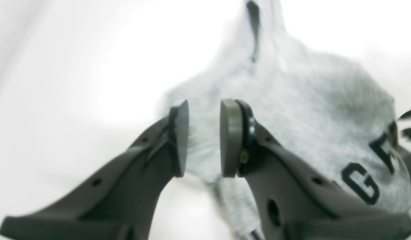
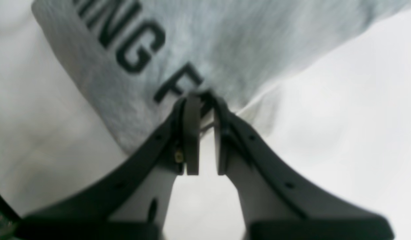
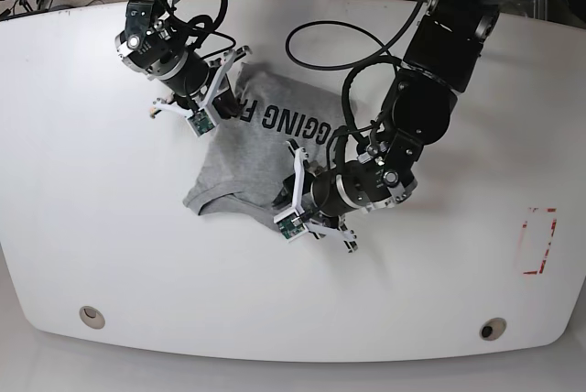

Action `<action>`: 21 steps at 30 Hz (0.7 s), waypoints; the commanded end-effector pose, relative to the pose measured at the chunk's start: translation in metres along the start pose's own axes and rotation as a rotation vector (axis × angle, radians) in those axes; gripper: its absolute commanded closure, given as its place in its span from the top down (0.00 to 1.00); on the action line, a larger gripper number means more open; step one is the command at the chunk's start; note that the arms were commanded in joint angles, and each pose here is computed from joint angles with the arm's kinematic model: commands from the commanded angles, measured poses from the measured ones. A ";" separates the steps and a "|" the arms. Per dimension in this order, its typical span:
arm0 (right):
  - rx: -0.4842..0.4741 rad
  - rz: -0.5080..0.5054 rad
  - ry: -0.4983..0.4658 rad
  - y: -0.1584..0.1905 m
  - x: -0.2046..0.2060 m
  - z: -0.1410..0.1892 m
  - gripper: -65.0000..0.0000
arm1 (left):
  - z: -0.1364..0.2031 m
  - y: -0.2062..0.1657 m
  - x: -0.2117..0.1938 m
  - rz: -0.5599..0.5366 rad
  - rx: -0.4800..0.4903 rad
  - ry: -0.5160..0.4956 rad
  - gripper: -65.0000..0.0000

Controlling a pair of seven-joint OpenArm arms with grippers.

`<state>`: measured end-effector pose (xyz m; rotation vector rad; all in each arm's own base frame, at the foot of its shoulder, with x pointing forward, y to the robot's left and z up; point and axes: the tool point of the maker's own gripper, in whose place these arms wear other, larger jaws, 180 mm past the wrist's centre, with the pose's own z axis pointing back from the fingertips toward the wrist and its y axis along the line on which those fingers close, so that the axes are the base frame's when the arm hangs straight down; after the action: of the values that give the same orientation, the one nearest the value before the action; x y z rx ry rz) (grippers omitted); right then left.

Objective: Fold the T-shirt properly
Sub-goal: 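Fold the shirt edge over with both grippers, flattening the bundle, then grasp the folded shirt with the left gripper and carry it toward the red tape area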

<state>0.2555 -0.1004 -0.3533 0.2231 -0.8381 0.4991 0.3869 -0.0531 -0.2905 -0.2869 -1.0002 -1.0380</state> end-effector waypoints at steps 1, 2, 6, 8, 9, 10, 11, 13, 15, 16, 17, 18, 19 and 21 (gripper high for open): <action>-0.065 0.017 -0.025 -0.020 0.012 0.013 0.10 | 0.008 0.000 0.014 0.009 0.023 -0.055 0.23; -0.076 0.016 -0.019 -0.024 0.010 0.015 0.10 | 0.009 -0.001 0.014 0.022 0.031 -0.061 0.23; -0.135 0.013 -0.011 -0.046 0.009 0.023 0.10 | 0.011 -0.010 0.020 0.134 0.078 -0.098 0.37; -0.160 0.010 -0.008 -0.056 0.007 0.028 0.10 | 0.010 -0.012 0.017 0.204 0.112 -0.112 0.47; -0.170 0.009 -0.007 -0.059 0.007 0.030 0.10 | 0.011 -0.013 0.015 0.228 0.125 -0.120 0.50; -0.178 0.007 -0.008 -0.062 0.007 0.031 0.10 | 0.011 -0.013 0.014 0.264 0.144 -0.139 0.55; -0.183 0.004 -0.007 -0.064 0.006 0.032 0.10 | 0.011 -0.013 0.013 0.288 0.161 -0.157 0.58; -0.194 0.005 -0.003 -0.068 0.005 0.034 0.10 | 0.009 -0.023 0.012 0.328 0.175 -0.190 0.61; -0.207 0.010 0.002 -0.073 0.003 0.037 0.10 | 0.007 -0.031 0.013 0.343 0.182 -0.214 0.62; -0.215 0.015 0.006 -0.077 0.003 0.039 0.10 | 0.005 -0.033 0.010 0.346 0.198 -0.214 0.63; -0.216 0.016 0.008 -0.078 0.002 0.039 0.10 | 0.001 -0.035 0.007 0.347 0.209 -0.211 0.64; -0.220 0.018 0.010 -0.080 0.002 0.040 0.10 | -0.004 -0.039 0.006 0.352 0.222 -0.207 0.65; -0.222 0.017 0.010 -0.080 0.002 0.041 0.10 | -0.009 -0.044 0.002 0.359 0.234 -0.199 0.66; -0.222 0.017 0.014 -0.080 0.000 0.041 0.10 | -0.018 -0.053 -0.008 0.352 0.256 -0.177 0.68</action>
<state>0.2636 -0.1844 -0.3372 0.0123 -0.8298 0.4106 0.3494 -0.0746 -0.3263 -0.3240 -1.1295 -0.5709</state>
